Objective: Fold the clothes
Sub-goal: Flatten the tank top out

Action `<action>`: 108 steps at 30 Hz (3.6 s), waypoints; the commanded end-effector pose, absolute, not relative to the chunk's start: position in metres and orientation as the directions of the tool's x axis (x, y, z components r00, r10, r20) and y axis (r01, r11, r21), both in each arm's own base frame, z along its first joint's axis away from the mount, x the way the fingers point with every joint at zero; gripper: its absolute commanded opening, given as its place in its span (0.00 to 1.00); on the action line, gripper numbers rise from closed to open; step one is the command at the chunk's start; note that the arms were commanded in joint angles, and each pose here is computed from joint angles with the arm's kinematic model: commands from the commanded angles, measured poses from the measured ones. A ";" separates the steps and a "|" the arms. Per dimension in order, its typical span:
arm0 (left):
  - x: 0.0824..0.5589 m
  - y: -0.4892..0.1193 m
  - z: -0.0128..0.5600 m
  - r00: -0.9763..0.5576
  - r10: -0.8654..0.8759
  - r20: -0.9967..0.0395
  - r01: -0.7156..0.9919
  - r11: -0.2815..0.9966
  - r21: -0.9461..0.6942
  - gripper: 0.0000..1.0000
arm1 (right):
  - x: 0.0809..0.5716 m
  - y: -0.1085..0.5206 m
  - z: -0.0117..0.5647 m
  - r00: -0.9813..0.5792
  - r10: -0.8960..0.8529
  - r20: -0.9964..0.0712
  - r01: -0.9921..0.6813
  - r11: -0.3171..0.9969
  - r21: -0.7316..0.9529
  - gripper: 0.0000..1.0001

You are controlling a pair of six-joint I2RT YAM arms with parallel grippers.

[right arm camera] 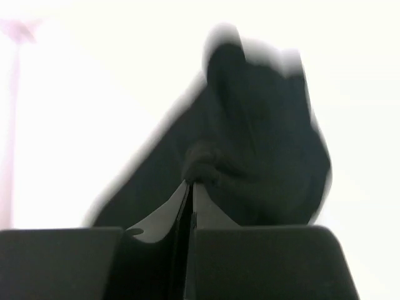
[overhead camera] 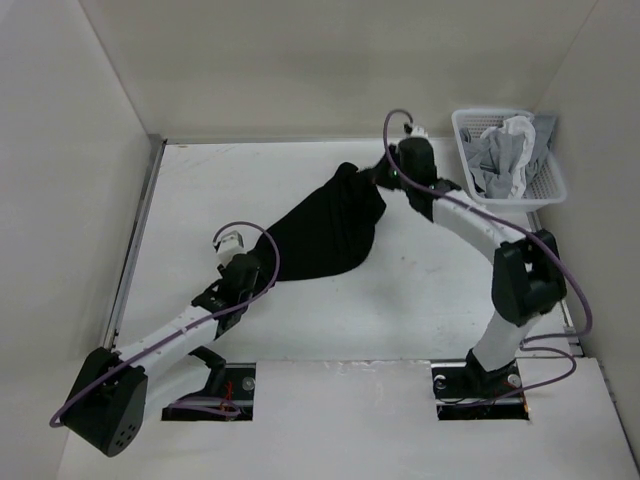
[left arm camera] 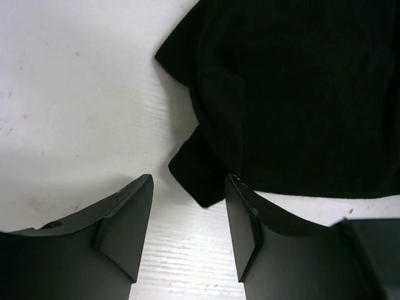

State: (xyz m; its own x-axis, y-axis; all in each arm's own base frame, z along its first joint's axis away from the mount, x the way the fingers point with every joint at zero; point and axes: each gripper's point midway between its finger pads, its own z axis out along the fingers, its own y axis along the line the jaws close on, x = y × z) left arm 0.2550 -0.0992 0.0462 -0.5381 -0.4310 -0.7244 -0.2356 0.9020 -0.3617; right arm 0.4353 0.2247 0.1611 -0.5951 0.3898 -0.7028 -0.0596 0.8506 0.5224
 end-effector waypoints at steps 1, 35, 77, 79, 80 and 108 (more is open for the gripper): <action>0.283 -0.110 0.082 -0.460 -0.449 -0.766 -0.195 0.893 -0.407 0.48 | 0.518 0.211 0.218 -0.460 0.414 -0.786 -0.069 0.866 0.496 0.05; 0.267 -0.117 0.044 -0.591 -0.533 -0.606 -0.255 0.835 -0.487 0.38 | 0.435 0.325 0.118 -0.662 0.200 -0.722 -0.231 0.862 0.452 0.48; 0.303 -0.110 0.128 -0.425 -0.708 -0.563 -0.168 0.674 -0.720 0.02 | 0.425 0.338 0.156 -0.585 0.257 -0.769 -0.144 0.900 0.411 0.05; 0.311 -0.115 0.158 -0.393 -0.739 -0.546 -0.117 0.630 -0.768 0.01 | 0.410 0.319 0.189 -0.537 0.287 -0.793 -0.159 0.889 0.430 0.04; 0.312 -0.120 0.172 -0.385 -0.753 -0.533 -0.091 0.606 -0.790 0.01 | 0.401 0.309 0.204 -0.512 0.298 -0.806 -0.171 0.884 0.436 0.04; 0.393 -0.094 0.533 -0.103 -0.942 -0.319 0.442 0.244 -0.863 0.00 | 0.424 0.221 0.513 -0.119 0.572 -0.812 -0.458 0.693 0.556 0.02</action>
